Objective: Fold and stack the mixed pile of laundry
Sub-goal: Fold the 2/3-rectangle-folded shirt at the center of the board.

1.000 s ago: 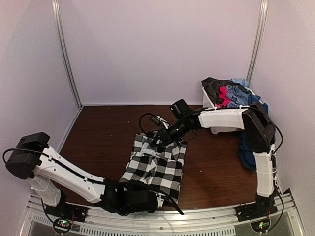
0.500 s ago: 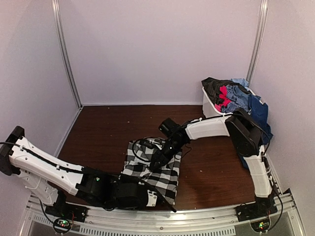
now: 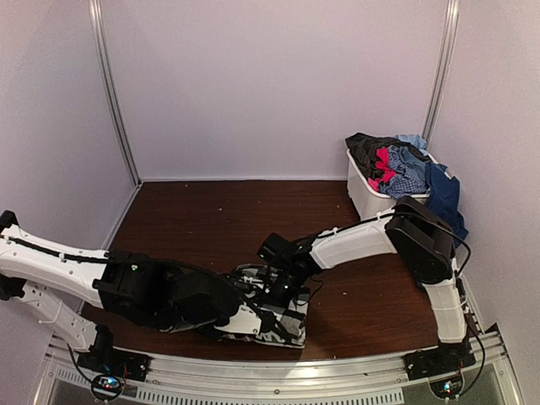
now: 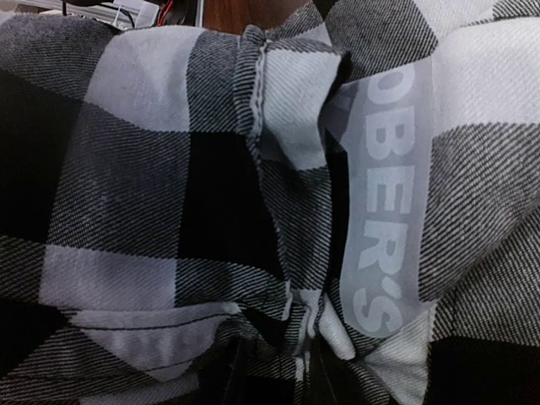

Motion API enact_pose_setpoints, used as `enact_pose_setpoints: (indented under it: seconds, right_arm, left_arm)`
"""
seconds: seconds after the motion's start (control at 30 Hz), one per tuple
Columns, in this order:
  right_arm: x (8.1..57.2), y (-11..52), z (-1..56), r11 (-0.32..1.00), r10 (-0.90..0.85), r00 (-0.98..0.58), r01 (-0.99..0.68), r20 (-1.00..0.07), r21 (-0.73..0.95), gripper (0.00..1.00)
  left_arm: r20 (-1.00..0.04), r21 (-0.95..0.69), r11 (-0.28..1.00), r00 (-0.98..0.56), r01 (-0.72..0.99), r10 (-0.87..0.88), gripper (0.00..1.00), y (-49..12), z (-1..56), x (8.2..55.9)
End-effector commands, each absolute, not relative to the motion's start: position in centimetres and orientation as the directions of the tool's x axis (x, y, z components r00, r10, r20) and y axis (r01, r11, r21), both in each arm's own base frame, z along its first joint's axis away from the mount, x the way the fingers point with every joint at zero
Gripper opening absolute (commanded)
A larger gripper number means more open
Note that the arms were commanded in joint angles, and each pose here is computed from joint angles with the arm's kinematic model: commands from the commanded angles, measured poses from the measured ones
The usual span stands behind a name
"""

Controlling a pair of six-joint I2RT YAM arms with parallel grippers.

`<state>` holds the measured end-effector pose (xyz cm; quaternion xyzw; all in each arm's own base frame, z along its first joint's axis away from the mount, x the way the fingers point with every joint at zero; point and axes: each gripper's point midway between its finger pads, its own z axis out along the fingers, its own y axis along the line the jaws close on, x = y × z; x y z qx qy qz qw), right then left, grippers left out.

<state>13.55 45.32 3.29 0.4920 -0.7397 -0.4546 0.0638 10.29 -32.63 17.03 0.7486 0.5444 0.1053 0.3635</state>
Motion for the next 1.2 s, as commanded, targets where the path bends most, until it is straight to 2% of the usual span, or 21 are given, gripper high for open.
enact_pose_setpoints:
  seconds: [0.0,0.2,0.47,0.6,0.73,0.93,1.07,1.17]
  right_arm:
    - [12.4,44.7,2.5,0.148,-0.811,-0.501,-0.674,-0.301,0.724,0.26]
    - [15.2,45.0,5.4,0.142,-0.8,-0.482,-0.729,-0.356,0.669,0.38]
    - [26.8,43.2,9.7,0.253,-0.659,-0.584,-0.766,-0.474,0.591,0.5]
    - [31.9,41.4,8.2,0.371,-0.633,-0.623,-0.766,-0.461,0.526,0.54]
    - [32.9,41.1,5.4,0.396,-0.655,-0.627,-0.76,-0.421,0.516,0.56]
    - [32.2,41.8,2.7,0.356,-0.678,-0.625,-0.741,-0.388,0.57,0.5]
    - [30.0,42.0,1.6,0.319,-0.701,-0.61,-0.731,-0.369,0.603,0.4]
    - [28.7,42.3,1.0,0.295,-0.71,-0.604,-0.722,-0.362,0.626,0.27]
  left_arm:
    - [-0.256,0.686,-0.138,0.415,0.714,0.873,0.0,-33.3,19.5,11.2]
    - [-0.243,0.653,-0.186,0.436,0.734,0.867,0.0,-33.1,18.4,10.6]
    - [-0.271,0.594,-0.246,0.478,0.766,0.835,0.0,-32.8,18.4,8.9]
    - [-0.259,0.589,-0.263,0.487,0.764,0.834,0.0,-32.7,18.2,8.8]
    - [-0.245,0.596,-0.262,0.483,0.759,0.841,0.02,-32.6,18.2,9.4]
    - [-0.242,0.609,-0.257,0.485,0.75,0.84,0.05,-33.0,18.9,11.3]
    - [-0.275,0.622,-0.229,0.482,0.749,0.832,0.06,-33.7,19.7,13.5]
    - [-0.251,0.642,-0.233,0.487,0.731,0.837,0.07,-34.0,19.6,15.2]
